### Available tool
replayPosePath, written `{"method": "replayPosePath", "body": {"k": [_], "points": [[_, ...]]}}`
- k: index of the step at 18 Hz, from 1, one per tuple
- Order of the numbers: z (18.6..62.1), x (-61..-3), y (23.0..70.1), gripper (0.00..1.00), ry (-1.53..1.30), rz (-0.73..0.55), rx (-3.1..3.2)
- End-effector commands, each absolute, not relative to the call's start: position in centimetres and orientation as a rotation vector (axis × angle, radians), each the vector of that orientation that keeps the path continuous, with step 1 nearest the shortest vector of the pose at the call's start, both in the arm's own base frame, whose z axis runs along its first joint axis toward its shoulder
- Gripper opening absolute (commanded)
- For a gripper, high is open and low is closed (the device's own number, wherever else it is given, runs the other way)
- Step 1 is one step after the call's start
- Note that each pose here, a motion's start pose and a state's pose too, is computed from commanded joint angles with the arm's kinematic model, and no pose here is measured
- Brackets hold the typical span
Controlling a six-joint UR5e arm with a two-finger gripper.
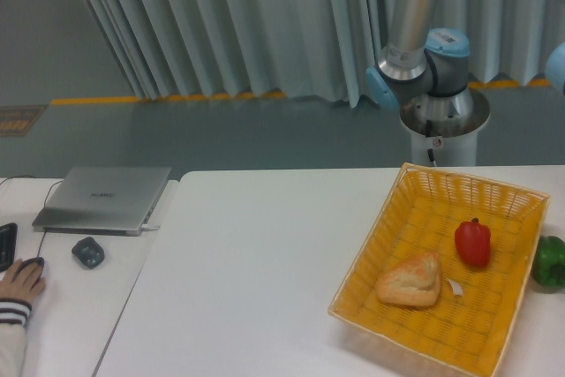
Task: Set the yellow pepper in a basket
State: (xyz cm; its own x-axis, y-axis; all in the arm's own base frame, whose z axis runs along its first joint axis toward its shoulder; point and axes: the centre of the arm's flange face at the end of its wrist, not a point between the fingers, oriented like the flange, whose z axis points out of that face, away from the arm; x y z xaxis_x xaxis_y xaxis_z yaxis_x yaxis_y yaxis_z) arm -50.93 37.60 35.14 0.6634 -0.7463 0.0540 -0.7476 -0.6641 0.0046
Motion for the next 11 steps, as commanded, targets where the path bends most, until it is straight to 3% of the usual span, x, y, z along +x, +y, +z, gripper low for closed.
{"method": "replayPosePath", "body": {"k": [9, 11], "points": [[34.32, -51.06, 37.76, 0.38, -1.274, 0.093, 2.841], [34.17, -51.00, 37.74, 0.27, -1.272, 0.098, 2.842]]}}
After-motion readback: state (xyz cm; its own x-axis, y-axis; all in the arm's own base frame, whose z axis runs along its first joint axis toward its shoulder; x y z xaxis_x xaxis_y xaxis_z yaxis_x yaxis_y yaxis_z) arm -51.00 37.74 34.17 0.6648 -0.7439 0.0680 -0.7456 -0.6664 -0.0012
